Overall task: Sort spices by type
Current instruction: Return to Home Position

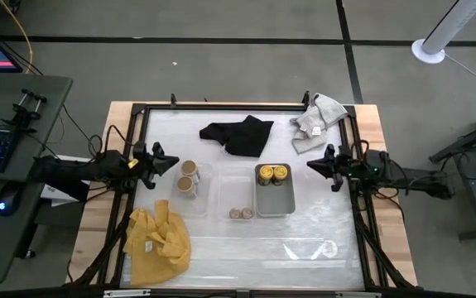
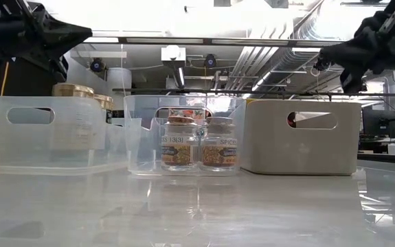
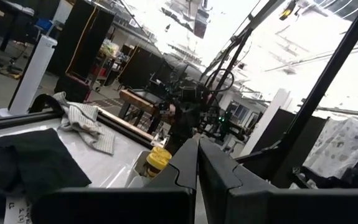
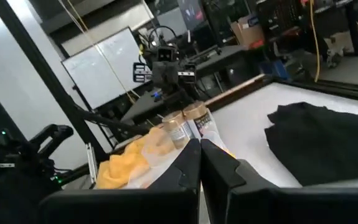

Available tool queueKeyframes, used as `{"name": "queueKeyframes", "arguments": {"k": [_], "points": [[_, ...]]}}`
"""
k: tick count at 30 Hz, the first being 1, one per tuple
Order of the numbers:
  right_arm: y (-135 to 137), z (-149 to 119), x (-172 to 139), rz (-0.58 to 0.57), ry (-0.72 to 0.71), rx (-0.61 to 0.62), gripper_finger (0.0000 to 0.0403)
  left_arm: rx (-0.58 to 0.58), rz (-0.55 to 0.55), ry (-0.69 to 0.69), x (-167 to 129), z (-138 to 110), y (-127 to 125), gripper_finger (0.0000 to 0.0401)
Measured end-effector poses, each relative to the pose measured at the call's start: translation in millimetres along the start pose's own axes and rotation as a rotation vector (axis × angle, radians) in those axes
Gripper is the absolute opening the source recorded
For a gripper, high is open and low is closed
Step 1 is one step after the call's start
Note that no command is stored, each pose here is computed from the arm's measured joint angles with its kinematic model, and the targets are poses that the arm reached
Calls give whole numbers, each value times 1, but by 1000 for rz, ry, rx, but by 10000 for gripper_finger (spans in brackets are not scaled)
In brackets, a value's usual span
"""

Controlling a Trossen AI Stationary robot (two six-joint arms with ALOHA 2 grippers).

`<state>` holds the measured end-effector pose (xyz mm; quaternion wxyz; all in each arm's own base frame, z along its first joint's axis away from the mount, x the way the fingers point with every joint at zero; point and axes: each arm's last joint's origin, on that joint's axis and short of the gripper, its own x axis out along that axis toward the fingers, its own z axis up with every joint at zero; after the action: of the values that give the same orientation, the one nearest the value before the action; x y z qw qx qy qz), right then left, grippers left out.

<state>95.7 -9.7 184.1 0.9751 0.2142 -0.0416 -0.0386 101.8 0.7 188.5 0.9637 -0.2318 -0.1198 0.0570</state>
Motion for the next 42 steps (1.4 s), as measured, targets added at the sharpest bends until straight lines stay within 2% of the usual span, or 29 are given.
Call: {"name": "queueKeyframes", "arguments": {"k": [4,11,42], "points": [[-8,-16,2,-40,63,8,0,2,3,8,0,-1,0,0],[-9,-18,3,-53,112,9,0,5,8,18,0,-2,1,0],[-9,-18,3,-54,113,9,1,8,13,29,0,-3,1,0]]}}
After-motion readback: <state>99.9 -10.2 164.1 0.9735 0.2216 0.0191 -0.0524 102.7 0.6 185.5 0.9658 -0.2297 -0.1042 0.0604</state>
